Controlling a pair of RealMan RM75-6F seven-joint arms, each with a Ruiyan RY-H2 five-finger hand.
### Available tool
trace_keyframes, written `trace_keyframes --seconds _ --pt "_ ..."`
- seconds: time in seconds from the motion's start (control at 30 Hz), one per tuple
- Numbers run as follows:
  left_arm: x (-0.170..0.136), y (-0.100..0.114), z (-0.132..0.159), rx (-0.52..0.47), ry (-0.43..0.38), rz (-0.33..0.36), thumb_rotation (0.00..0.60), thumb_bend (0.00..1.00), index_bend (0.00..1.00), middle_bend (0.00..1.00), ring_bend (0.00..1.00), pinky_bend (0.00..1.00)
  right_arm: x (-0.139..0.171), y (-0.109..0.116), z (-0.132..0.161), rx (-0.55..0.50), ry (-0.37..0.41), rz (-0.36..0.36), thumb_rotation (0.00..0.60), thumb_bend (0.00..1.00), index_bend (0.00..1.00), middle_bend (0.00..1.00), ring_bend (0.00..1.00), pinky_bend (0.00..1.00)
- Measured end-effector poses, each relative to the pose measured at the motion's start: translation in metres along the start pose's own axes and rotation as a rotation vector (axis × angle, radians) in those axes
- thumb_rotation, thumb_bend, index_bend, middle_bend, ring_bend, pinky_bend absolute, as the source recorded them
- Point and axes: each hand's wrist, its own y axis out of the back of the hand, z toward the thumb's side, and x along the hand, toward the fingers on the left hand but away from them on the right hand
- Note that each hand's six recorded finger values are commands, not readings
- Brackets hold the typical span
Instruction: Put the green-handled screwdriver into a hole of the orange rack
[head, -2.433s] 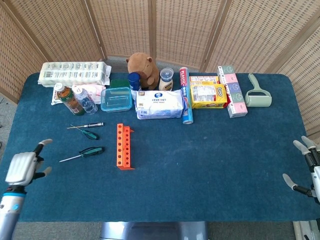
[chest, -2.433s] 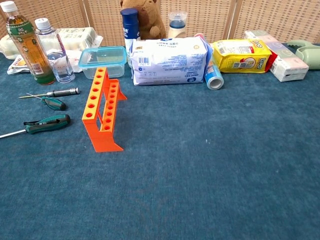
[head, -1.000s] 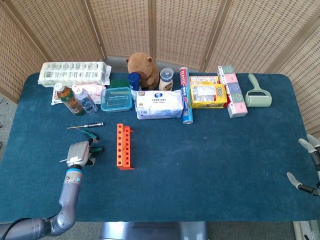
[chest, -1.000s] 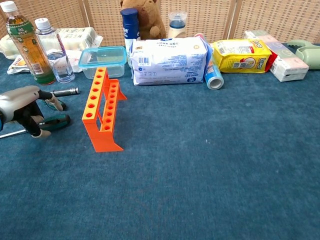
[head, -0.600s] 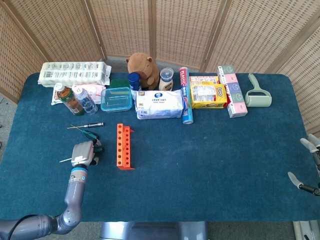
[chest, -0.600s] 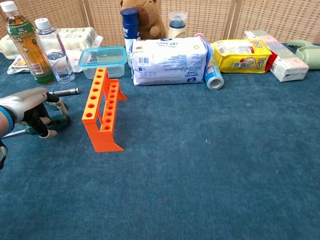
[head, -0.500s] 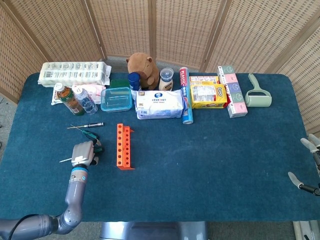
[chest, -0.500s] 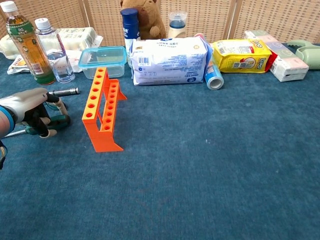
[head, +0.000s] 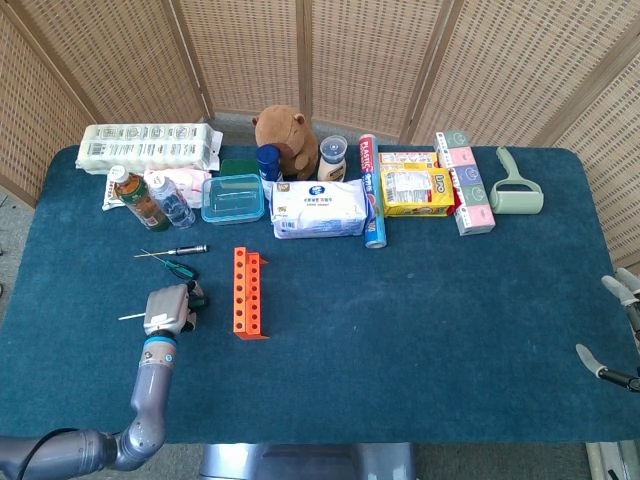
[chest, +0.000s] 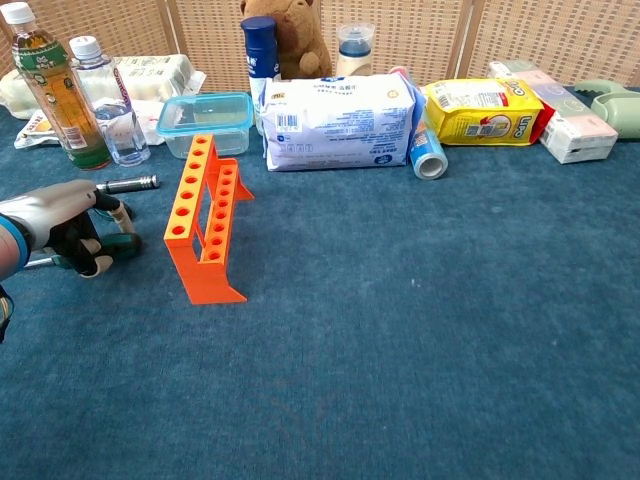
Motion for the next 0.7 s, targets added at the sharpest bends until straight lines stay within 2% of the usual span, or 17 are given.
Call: trace_keyframes --seconds 0.23,0.57,0.7 --pt "-0.013 0.016 0.0 -0.034 -0.036 0.018 0.6 0.46 0.42 1.0 0.95 0.99 0.0 -0.001 0.001 0.0 0.003 0.002 0.6 0.32 0.08 0.03 0.01 0.05" --pt "-0.054 0.07 -0.007 -0.095 -0.137 0.09 0.6 0.47 0.42 1.0 0.95 0.99 0.0 -0.005 0.002 0.008 0.005 0.013 0.6 0.32 0.08 0.03 0.01 0.05" --pt "-0.07 0.085 -0.008 -0.107 -0.167 0.112 0.6 0.47 0.42 1.0 0.95 0.99 0.0 -0.006 0.003 0.012 0.005 0.015 0.6 0.32 0.07 0.03 0.01 0.05"
